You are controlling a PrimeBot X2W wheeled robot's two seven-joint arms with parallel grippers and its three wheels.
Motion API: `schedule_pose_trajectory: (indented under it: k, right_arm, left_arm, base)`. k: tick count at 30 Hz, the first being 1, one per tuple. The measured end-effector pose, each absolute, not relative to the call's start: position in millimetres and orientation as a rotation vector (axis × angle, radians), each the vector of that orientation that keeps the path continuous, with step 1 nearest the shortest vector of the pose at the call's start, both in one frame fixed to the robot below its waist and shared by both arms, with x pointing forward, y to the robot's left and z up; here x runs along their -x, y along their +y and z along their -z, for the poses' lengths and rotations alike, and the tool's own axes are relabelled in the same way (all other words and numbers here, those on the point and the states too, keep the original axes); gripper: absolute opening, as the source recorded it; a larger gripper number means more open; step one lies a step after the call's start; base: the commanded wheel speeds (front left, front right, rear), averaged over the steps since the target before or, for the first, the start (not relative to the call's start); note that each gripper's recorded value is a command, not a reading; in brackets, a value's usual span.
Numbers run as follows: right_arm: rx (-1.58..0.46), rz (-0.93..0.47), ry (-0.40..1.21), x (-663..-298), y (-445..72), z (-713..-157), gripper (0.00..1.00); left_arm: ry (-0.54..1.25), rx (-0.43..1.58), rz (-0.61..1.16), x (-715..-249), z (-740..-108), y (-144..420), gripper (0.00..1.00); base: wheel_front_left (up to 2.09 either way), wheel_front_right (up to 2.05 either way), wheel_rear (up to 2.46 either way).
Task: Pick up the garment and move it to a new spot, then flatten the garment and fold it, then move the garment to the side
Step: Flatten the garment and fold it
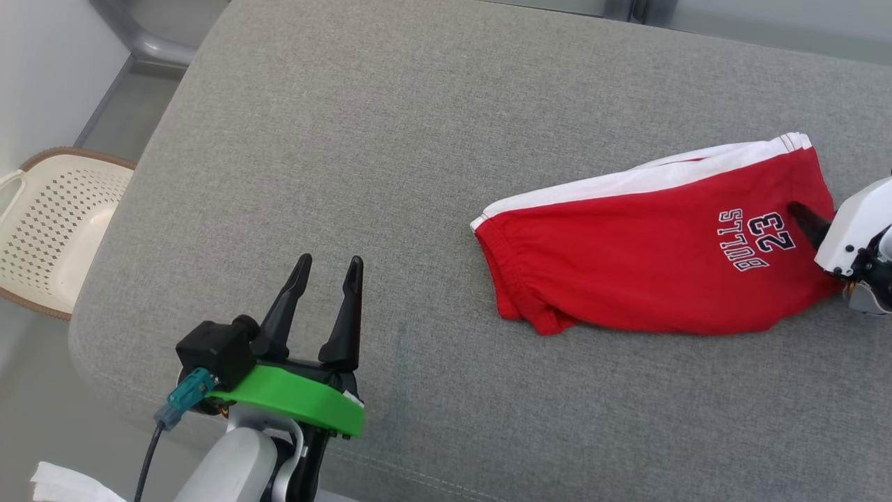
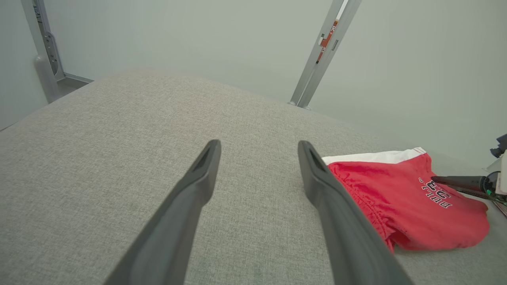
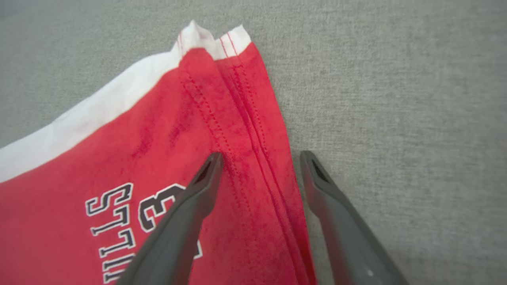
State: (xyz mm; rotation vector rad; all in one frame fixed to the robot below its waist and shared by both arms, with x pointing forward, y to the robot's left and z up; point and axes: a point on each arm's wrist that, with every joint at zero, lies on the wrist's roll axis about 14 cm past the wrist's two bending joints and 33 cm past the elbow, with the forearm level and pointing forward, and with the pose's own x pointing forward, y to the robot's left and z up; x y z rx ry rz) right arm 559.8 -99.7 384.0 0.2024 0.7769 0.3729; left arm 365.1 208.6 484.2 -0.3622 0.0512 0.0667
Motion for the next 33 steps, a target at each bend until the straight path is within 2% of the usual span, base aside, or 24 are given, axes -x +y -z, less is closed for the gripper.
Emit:
schedule_pose_trajectory:
  k: [3, 4, 5, 6, 17, 33]
  right_arm:
    - [-0.221, -0.376, 0.785, -558.2, -96.6, -384.0, 1.00]
    - [-0.226, -0.376, 0.778, -558.6, -96.1, -385.0, 0.75]
    - [-0.241, -0.376, 0.766, -559.4, -95.2, -386.8, 0.16]
    - [-0.251, -0.377, 0.750, -559.7, -94.0, -388.6, 0.00]
    - [-0.393, -0.267, 0.520, -557.7, -131.0, -419.5, 0.00]
    - [-0.477, -0.092, 0.336, -513.8, -213.9, -453.1, 0.00]
  left_arm:
    - [0.054, 0.361, -0.062, -365.1, -481.4, 207.0, 1.00]
    - [0.053, 0.360, -0.061, -365.5, -481.1, 207.2, 1.00]
    - [0.054, 0.360, -0.060, -366.1, -480.2, 206.7, 1.00]
    - [0.055, 0.361, -0.054, -366.9, -479.4, 205.1, 1.00]
    - [0.029, 0.352, -0.009, -374.8, -485.0, 193.0, 1.00]
    - [-0.007, 0.336, 0.071, -386.7, -493.2, 162.0, 1.00]
  base:
    - [0.00, 0.00, 0.00]
    - [0.00, 0.00, 0.00]
    - [0.00, 0.00, 0.00]
    - [0.00, 0.00, 0.00]
    - [0.00, 0.00, 0.00]
    - [0.00, 0.00, 0.00]
